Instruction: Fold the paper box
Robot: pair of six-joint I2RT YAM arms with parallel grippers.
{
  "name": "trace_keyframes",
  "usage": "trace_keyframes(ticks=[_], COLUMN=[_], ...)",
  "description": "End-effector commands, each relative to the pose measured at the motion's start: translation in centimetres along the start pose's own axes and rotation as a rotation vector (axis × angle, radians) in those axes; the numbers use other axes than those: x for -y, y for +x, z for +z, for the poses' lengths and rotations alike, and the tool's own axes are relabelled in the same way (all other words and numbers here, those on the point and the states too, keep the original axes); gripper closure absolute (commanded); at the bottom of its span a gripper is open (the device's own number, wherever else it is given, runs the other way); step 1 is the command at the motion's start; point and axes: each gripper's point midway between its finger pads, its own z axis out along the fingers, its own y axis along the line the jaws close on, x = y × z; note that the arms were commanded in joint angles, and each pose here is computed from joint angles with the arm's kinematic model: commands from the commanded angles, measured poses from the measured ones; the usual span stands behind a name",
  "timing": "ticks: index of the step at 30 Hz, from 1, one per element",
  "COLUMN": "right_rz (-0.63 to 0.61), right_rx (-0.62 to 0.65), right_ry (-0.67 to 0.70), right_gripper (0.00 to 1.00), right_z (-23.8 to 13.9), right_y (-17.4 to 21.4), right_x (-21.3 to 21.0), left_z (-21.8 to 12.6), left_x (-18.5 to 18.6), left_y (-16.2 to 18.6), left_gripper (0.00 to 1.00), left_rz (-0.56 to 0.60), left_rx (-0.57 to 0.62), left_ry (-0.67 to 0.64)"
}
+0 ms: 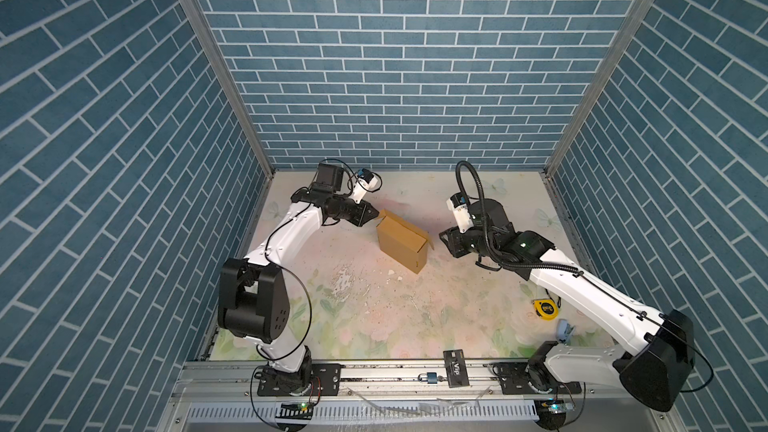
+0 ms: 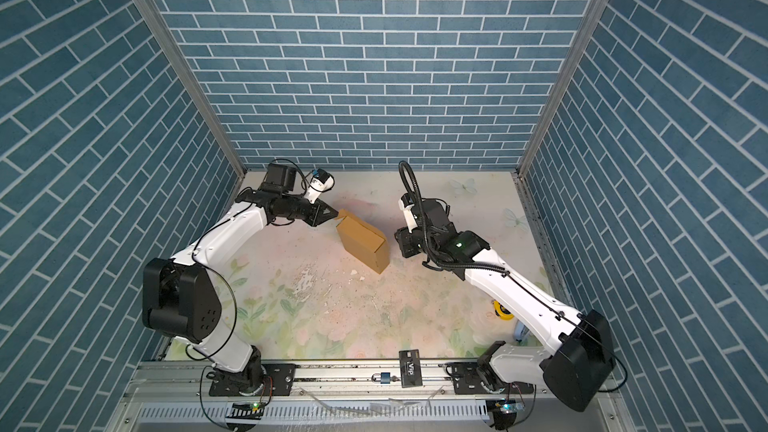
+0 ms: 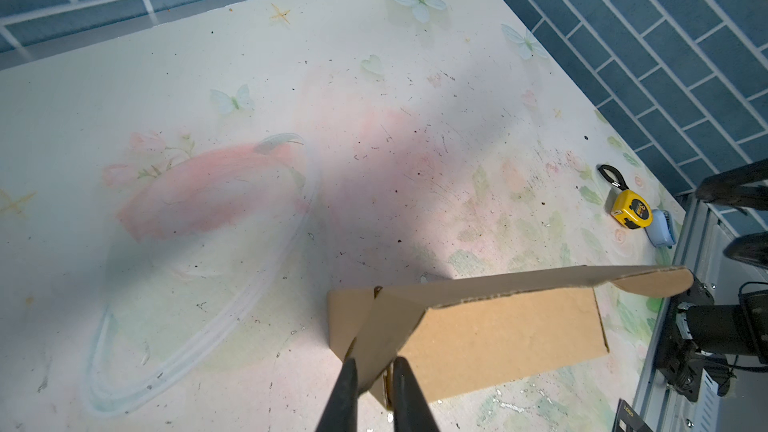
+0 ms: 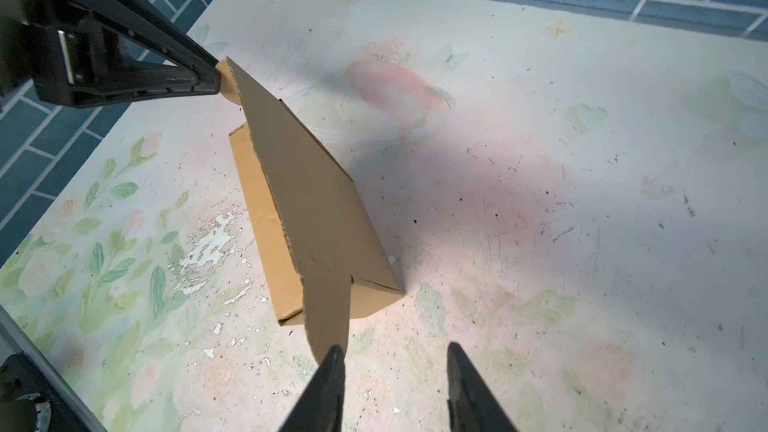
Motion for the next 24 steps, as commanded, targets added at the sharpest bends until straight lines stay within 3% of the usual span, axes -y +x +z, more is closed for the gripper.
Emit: trace_keyframes(ticks=[1, 13, 19, 24], right_rz=[0.067, 0.047, 0.025, -0.076], right_rx=[-0.034, -0.056, -0.031, -0.046], right_ry=[-0.005, -0.043, -0.016, 0.056], right_gripper=[0.59, 0.65, 0.64, 0.59], right_z=[0.0, 0.2, -0.3, -0.9], right_y=[0.2, 0.0, -0.6, -1.7], right_x=[-0.3, -2.1, -2.2, -0.3], left_z=[-0.5, -0.3, -0.3, 0.0], left_x=[0.8, 1.2, 1.3, 1.2], left_y=[-0.2, -0.2, 0.0, 0.0], left_gripper=[0.85, 0.95, 0.96, 0.96], left_rz=[0.006, 0.009, 0.019, 0.014], left_rx=[0.009, 0.013, 0.005, -0.001], left_ry=[0.007, 0.01, 0.006, 0.006])
